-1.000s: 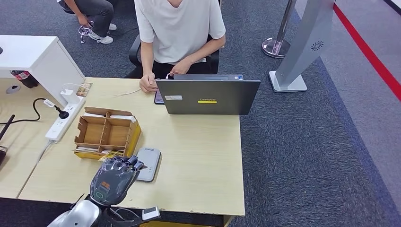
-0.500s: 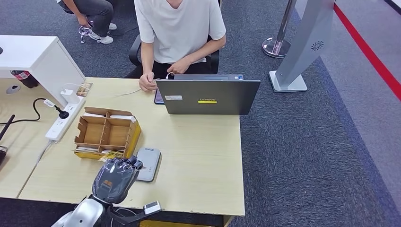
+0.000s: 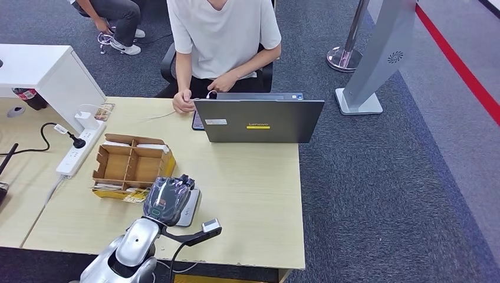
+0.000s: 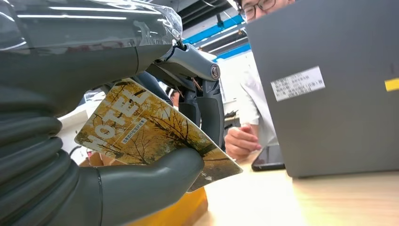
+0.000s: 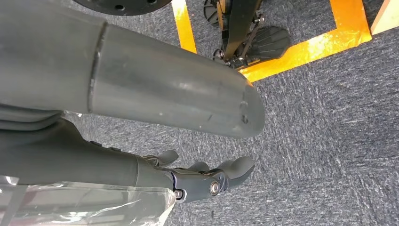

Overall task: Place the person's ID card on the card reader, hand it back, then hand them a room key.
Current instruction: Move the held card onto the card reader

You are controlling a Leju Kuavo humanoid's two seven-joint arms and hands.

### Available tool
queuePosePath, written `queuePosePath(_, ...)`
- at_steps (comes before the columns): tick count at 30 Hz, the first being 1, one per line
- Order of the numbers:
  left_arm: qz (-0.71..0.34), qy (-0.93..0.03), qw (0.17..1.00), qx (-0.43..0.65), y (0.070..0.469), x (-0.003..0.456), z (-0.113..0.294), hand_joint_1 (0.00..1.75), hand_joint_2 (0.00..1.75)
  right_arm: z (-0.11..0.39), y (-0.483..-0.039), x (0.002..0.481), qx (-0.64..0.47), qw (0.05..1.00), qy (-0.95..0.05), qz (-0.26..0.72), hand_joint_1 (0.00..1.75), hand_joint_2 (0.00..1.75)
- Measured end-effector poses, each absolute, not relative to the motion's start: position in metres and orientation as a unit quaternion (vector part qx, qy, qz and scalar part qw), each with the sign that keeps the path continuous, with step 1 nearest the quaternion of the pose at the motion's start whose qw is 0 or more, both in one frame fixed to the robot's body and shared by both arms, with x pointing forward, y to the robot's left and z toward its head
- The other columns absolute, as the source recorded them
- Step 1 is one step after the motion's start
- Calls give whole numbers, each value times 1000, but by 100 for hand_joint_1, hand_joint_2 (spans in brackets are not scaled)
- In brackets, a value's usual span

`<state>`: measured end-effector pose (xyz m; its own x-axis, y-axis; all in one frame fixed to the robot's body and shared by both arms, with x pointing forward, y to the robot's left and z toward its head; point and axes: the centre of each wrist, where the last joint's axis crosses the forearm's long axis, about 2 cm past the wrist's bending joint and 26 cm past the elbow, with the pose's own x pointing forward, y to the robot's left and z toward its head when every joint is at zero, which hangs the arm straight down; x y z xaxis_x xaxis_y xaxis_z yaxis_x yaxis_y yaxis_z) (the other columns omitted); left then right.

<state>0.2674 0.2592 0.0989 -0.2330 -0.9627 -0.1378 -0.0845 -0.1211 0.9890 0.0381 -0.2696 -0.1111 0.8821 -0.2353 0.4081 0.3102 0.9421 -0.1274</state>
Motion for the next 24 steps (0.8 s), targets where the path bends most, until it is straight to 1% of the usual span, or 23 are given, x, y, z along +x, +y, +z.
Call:
queuePosePath(7, -580, -530, 396, 475, 252, 267, 92, 175, 175, -111, -270, 38, -96, 966, -197, -140, 0, 0)
queuePosePath(14, -591, -481, 422, 491, 251, 265, 88, 175, 175, -111, -270, 38, -98, 966, -193, -140, 0, 0)
queuePosePath(24, -596, -467, 434, 488, 250, 258, 82, 175, 175, -111, -270, 38, -98, 966, -192, -141, 0, 0)
